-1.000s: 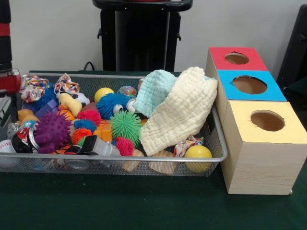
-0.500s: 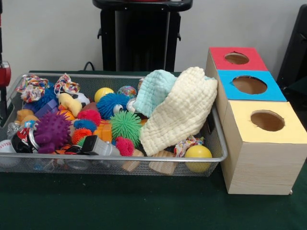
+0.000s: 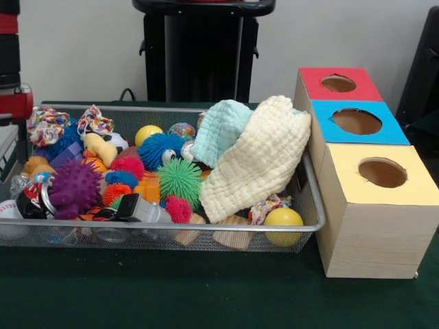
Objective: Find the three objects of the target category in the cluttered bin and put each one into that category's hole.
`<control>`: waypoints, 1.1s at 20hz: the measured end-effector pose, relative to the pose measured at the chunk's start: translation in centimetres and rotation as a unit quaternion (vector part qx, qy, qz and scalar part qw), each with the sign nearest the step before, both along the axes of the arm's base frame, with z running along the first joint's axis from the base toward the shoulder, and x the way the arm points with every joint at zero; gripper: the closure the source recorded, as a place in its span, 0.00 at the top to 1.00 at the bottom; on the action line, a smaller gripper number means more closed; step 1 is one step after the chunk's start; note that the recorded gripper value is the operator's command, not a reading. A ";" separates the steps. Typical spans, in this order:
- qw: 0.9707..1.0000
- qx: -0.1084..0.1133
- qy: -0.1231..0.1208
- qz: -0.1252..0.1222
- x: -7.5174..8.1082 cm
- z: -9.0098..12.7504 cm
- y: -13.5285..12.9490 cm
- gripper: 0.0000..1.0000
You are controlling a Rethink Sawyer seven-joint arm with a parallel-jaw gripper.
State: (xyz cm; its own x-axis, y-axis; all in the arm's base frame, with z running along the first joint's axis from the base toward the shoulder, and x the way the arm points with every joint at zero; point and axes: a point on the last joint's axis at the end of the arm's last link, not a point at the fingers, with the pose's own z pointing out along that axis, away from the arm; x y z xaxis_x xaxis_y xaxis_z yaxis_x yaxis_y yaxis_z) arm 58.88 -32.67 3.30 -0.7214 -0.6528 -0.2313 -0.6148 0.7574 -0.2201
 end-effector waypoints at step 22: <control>0.999 0.026 0.021 0.027 -2.2 -2.6 3.1 1.00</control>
State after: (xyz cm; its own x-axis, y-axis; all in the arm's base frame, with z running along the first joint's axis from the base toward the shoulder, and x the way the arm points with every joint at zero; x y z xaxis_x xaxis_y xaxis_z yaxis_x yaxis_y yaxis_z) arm 56.69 -29.57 0.69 -0.6947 -0.6794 -0.2363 -0.6636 0.7321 -0.1540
